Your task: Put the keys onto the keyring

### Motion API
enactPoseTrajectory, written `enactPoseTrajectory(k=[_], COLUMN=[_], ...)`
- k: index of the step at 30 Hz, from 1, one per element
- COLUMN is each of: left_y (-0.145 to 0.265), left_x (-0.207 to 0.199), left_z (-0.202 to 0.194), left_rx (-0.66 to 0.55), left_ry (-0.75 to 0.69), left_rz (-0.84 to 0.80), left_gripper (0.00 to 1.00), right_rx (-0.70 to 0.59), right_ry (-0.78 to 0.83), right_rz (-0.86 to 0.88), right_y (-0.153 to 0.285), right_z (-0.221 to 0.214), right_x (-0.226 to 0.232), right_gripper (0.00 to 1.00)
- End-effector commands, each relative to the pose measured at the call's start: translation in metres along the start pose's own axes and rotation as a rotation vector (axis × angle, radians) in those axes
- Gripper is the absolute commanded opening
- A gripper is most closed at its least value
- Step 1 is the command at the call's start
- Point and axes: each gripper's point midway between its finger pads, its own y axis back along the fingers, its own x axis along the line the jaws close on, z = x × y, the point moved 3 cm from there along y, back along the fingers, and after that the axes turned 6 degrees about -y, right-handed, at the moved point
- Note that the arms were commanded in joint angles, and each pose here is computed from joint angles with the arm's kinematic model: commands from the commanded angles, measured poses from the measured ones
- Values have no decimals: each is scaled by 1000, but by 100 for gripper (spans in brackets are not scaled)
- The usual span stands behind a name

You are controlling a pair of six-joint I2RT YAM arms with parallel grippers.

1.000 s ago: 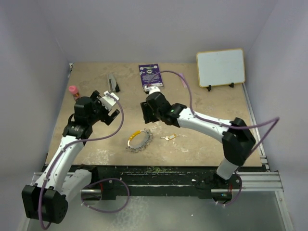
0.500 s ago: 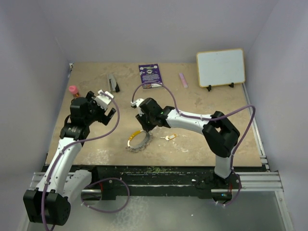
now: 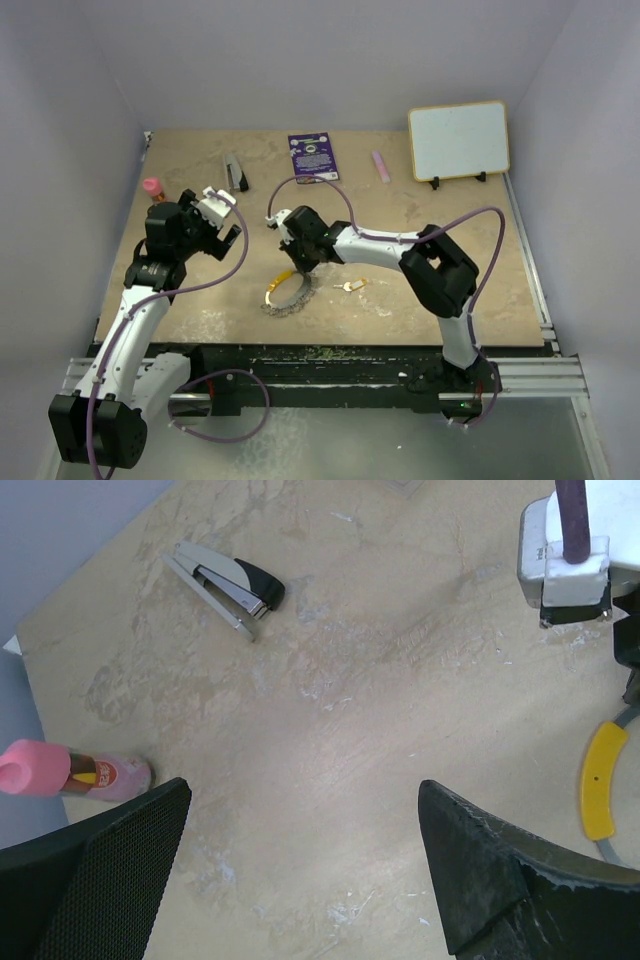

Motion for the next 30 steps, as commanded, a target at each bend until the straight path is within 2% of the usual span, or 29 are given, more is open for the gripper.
enactPoseTrajectory(k=[1, 8, 10, 14, 19, 23, 30], left_y=[0, 1, 3, 15, 45, 48, 43], left_x=[1, -4, -9, -33, -63, -66, -107], left_z=[4, 8, 19, 58, 107, 131, 162], left_rx=[-34, -50, -82, -238, -455, -573, -635], left_ry=[12, 12, 20, 53, 123, 137, 142], left_rz=[9, -30, -85, -300, -600, -663, -740], left_gripper=[98, 98, 98, 98, 98, 98, 98], right_rx=[-33, -29, -82, -270, -563, -781, -873], right_ry=[6, -7, -17, -34, -153, -240, -290], right_rz=[-23, -39, -36, -42, 8, 74, 123], right_y=[7, 19, 27, 71, 148, 212, 243], right_z=[13, 1, 9, 38, 67, 88, 95], right_x=[-8, -11, -10, -9, 3, 21, 51], right_gripper=[0, 0, 0, 0, 0, 0, 0])
